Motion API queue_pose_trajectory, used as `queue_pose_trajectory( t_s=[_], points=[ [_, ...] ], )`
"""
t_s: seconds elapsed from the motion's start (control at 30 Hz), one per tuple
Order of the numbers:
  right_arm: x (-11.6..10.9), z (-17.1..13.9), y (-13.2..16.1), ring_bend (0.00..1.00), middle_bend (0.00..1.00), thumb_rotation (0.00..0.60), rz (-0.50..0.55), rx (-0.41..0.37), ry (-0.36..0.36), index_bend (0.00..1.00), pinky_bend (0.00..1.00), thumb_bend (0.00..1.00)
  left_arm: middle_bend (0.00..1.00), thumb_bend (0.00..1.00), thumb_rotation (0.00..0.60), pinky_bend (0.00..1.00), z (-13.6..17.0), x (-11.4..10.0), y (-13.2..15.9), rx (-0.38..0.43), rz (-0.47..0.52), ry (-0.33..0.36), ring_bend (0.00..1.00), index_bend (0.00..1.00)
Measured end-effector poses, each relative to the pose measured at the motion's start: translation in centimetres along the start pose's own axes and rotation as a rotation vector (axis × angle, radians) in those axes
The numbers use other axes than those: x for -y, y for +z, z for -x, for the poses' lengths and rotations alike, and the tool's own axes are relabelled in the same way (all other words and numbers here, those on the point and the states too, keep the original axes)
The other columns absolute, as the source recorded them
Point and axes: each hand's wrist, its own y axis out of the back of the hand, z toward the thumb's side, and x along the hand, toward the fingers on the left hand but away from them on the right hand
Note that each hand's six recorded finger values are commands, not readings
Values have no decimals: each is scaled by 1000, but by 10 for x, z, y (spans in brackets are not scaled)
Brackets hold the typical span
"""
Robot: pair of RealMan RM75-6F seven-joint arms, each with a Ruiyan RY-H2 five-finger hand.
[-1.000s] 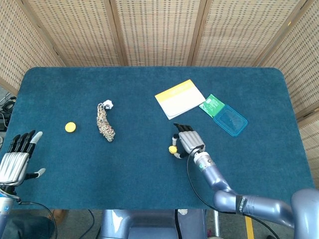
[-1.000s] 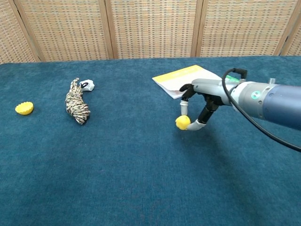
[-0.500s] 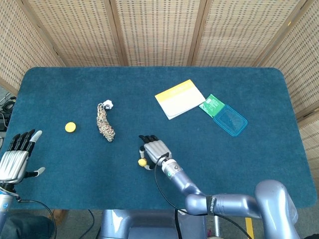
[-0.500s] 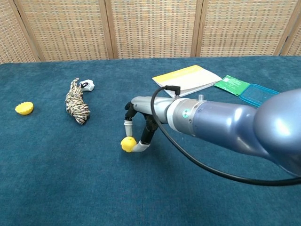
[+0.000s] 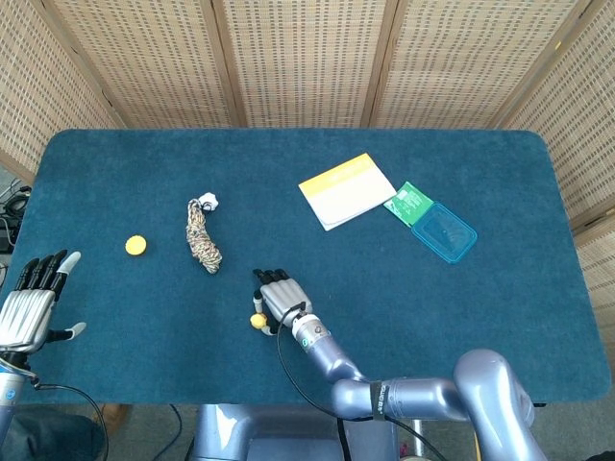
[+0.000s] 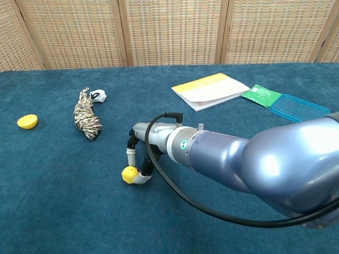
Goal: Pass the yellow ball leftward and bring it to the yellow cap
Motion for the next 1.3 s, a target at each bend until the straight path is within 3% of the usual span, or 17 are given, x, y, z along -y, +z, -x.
queue_pose_trajectory(
  t_s=[0.2, 0.57, 0.77, 0.9, 1.07, 1.2, 1.3],
  points=[
    [1, -1, -6, 0, 0, 600, -25, 11, 7, 282, 0, 0, 0, 0, 600, 0, 0, 0, -1, -3, -3, 1, 0, 0],
    [-21, -19, -4, 0, 0, 600, -29, -20, -14, 244, 0, 0, 0, 0, 600, 0, 1, -2, 0, -1, -3, 11, 0, 0],
    [-64, -51, -28, 0, 0, 600, -105, -10, -112, 245, 0, 0, 0, 0, 600, 0, 4, -1, 2, 5, -3, 11, 0, 0],
    [-104, -78, -62, 0, 0, 600, -190, 7, -237, 244, 0, 0, 0, 0, 600, 0, 4, 2, 6, 16, -14, 1, 0, 0],
    [-133, -116, -106, 0, 0, 600, -262, -10, -409, 215, 0, 0, 0, 0, 600, 0, 5, 9, 18, 50, -8, -30, 0, 0],
    [-144, -166, -169, 0, 0, 600, -266, 3, -530, 110, 0, 0, 0, 0, 600, 0, 2, 10, 38, 111, 0, -54, 0, 0],
    [-143, -216, -226, 0, 0, 600, -245, 80, -592, 98, 0, 0, 0, 0, 600, 0, -3, 6, 57, 172, 2, -63, 0, 0]
  ],
)
